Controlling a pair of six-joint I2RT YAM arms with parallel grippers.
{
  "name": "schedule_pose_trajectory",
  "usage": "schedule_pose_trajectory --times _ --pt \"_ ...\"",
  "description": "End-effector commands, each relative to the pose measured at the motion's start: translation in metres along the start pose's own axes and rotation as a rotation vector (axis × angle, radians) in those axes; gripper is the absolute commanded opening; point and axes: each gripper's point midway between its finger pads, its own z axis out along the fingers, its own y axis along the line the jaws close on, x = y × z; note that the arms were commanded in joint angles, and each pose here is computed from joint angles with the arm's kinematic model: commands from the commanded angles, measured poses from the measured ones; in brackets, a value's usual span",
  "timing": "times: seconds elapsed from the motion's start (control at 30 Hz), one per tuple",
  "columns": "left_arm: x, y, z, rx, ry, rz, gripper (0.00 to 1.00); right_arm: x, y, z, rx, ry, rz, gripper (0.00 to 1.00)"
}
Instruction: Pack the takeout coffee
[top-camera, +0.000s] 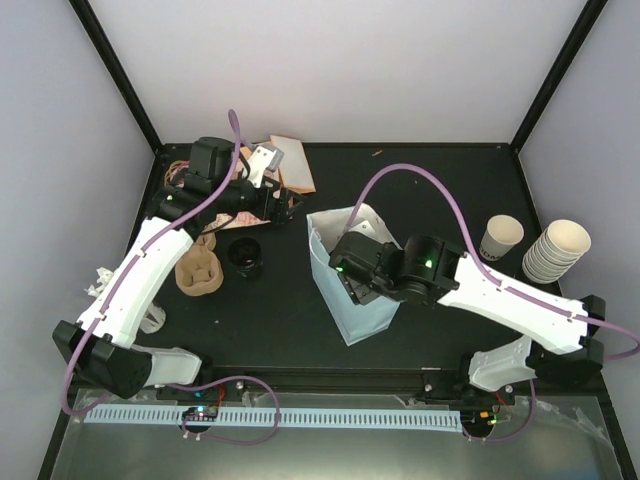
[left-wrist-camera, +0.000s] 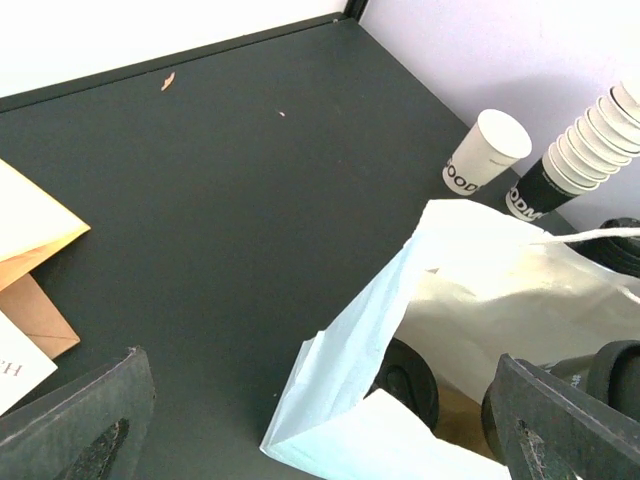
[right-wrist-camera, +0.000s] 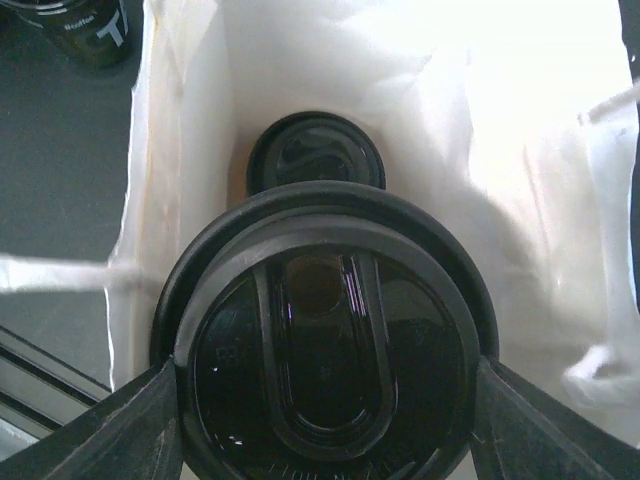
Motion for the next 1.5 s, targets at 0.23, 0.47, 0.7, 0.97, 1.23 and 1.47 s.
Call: schedule_pose_trajectory --times 0.23,0.47,0.7,0.97,1.23,1.47 --pt "-0.010 -0.014 -0.007 0.067 -0.030 0.083 0.95 0.016 0.004 0.006 -0.068 0.009 -0.017 0.49" --pt "0.001 -0.006 0.012 0.085 0.064 0.101 0.94 0.021 0.008 0.006 -0.117 0.022 -0.041 0.49" --pt "-0.008 -0.018 0.026 0.149 0.100 0.192 0.87 0.023 0.002 0.008 -0.120 0.031 -0.056 0.49" --pt "-0.006 -0.033 0.055 0.114 0.162 0.394 0.86 0.018 -0.009 0.007 -0.114 0.021 -0.048 0.49" --pt "0.008 -0.026 0.080 0.046 0.290 0.486 0.79 0.013 -0.015 0.007 -0.113 0.017 -0.050 0.49" --pt "0.018 -0.026 0.090 0.064 0.329 0.531 0.77 0.008 -0.018 0.006 -0.115 0.012 -0.051 0.48"
